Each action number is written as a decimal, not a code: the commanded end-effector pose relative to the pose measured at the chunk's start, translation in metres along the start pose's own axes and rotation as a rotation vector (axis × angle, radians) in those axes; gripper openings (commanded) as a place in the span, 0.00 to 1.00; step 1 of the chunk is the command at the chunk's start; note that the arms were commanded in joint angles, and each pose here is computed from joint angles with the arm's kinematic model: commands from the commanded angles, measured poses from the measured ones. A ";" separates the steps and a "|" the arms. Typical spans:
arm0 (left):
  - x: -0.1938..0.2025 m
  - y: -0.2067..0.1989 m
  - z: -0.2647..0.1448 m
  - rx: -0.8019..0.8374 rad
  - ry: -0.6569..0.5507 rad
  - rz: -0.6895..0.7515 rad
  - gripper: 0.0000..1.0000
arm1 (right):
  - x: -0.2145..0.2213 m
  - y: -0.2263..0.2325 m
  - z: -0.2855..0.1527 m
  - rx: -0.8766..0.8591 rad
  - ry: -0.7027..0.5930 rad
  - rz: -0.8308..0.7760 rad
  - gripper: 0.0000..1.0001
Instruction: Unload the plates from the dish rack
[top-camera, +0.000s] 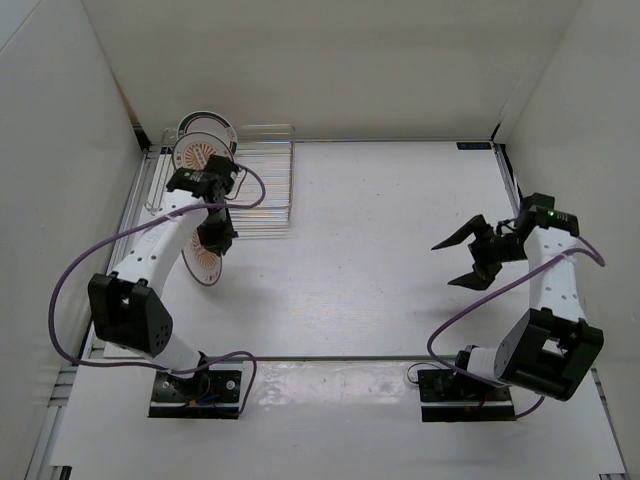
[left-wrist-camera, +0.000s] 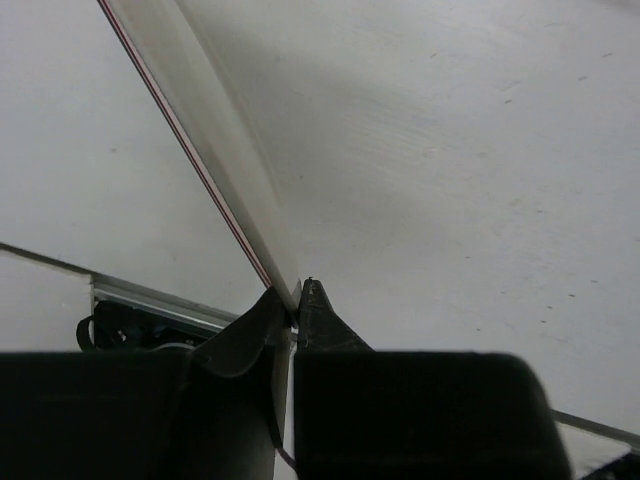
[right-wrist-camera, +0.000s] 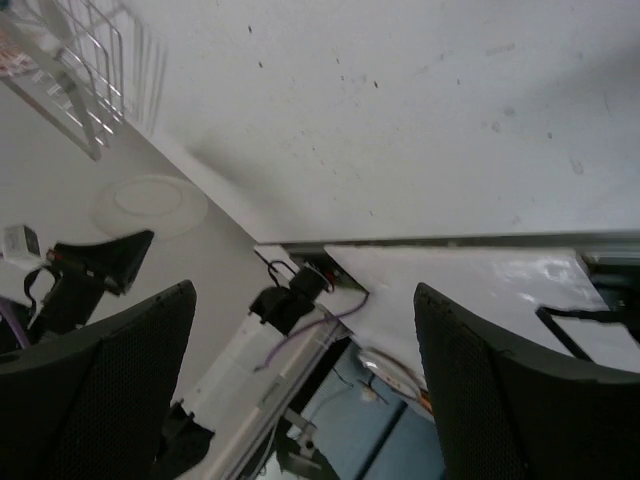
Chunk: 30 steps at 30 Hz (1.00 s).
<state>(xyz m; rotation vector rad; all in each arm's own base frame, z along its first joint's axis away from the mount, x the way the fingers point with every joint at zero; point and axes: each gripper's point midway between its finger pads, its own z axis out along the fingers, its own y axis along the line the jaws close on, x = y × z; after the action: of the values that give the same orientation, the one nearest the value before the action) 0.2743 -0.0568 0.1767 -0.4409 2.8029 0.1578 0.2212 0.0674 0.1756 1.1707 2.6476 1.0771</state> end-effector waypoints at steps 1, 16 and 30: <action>0.069 0.062 -0.012 -0.299 0.258 0.077 0.00 | 0.016 0.010 -0.036 0.076 0.022 -0.098 0.91; 0.106 0.081 -0.003 -0.711 0.302 0.223 0.00 | 0.015 0.001 -0.115 0.444 -0.247 -0.374 0.91; 0.144 0.108 0.020 -0.798 0.429 0.238 0.04 | 0.013 -0.004 -0.110 0.577 -0.268 -0.478 0.91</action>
<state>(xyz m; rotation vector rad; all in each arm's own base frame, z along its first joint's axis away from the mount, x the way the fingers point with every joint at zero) 0.1831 -0.0311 0.0638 -0.4694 2.9301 0.9141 0.2474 0.0142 0.2730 0.5293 2.5780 0.2037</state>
